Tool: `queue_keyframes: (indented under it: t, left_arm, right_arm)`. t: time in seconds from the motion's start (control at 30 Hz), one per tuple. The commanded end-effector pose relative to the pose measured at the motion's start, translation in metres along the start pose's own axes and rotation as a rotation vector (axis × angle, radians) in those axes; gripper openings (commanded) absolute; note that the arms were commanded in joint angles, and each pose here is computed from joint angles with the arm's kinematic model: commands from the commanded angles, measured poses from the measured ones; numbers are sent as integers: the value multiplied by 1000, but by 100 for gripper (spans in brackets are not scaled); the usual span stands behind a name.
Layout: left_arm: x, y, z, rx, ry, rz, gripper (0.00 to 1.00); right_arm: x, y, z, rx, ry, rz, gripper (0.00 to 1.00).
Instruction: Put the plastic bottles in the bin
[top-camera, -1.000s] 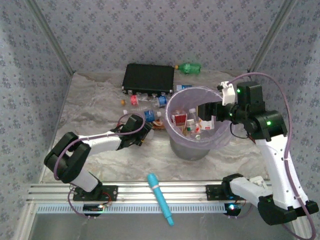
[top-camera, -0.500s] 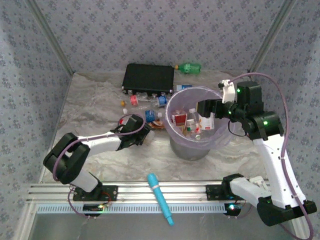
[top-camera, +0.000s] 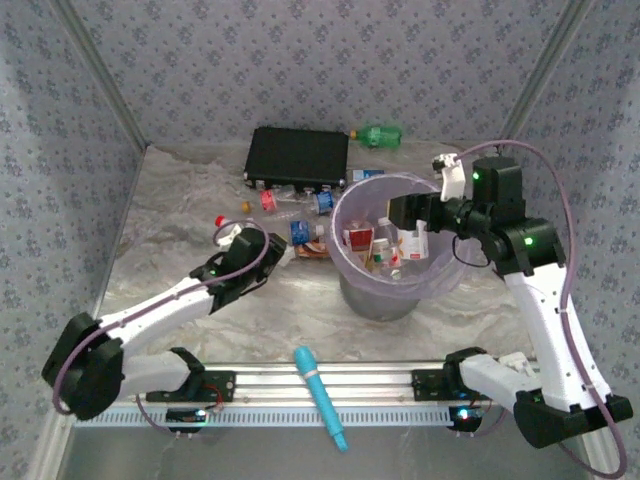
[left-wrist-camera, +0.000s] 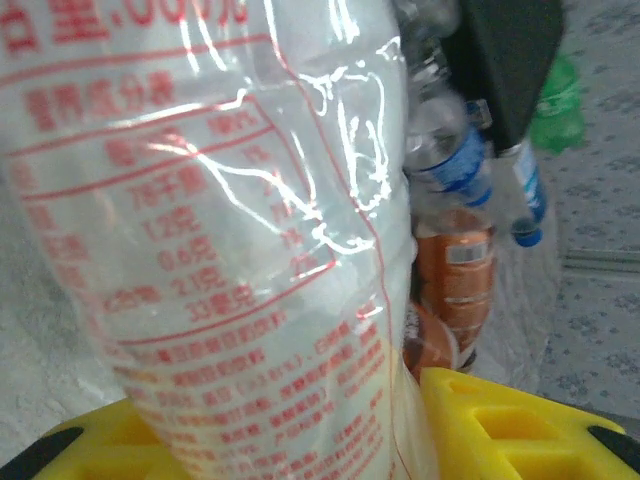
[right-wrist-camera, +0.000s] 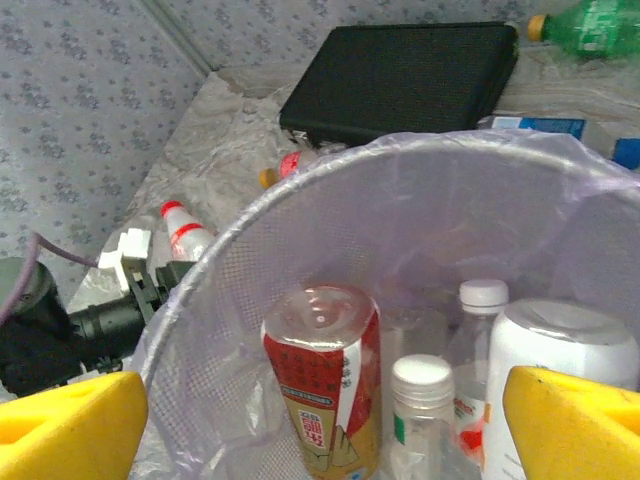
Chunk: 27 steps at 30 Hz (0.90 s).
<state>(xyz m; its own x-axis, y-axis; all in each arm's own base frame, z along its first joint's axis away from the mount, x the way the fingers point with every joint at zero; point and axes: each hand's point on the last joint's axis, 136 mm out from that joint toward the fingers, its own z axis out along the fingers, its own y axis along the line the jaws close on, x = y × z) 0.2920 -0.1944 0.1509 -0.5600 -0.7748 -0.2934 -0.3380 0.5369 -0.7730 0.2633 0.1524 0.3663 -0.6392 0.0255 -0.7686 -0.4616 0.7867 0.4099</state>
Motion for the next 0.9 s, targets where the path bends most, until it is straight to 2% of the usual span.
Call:
queue_keyframes:
  t: [0.0,0.23,0.33,0.5,0.63,0.87]
  left_arm:
    - [-20,-9,-18,20,-48,177,39]
    - [-8,-96,-62,295,131,582,42]
    - [6,-123,-80,438,197,669,43]
    - [25,-151,-101,619,275,723,44]
    - [36,-161,-108,709,326,734,44]
    - [44,-174,-121,815,353,737,44]
  right_arm:
    - [-23,25,-2,-64,-32,-64,94]
    - [-52,62,37,-141,38,-93,93]
    - [-62,83,59,-189,67,-101,93]
    - [-69,116,96,-292,131,-106,93]
    - [-67,141,117,-392,161,-108,92]
    - [-57,150,144,-497,234,-60,89]
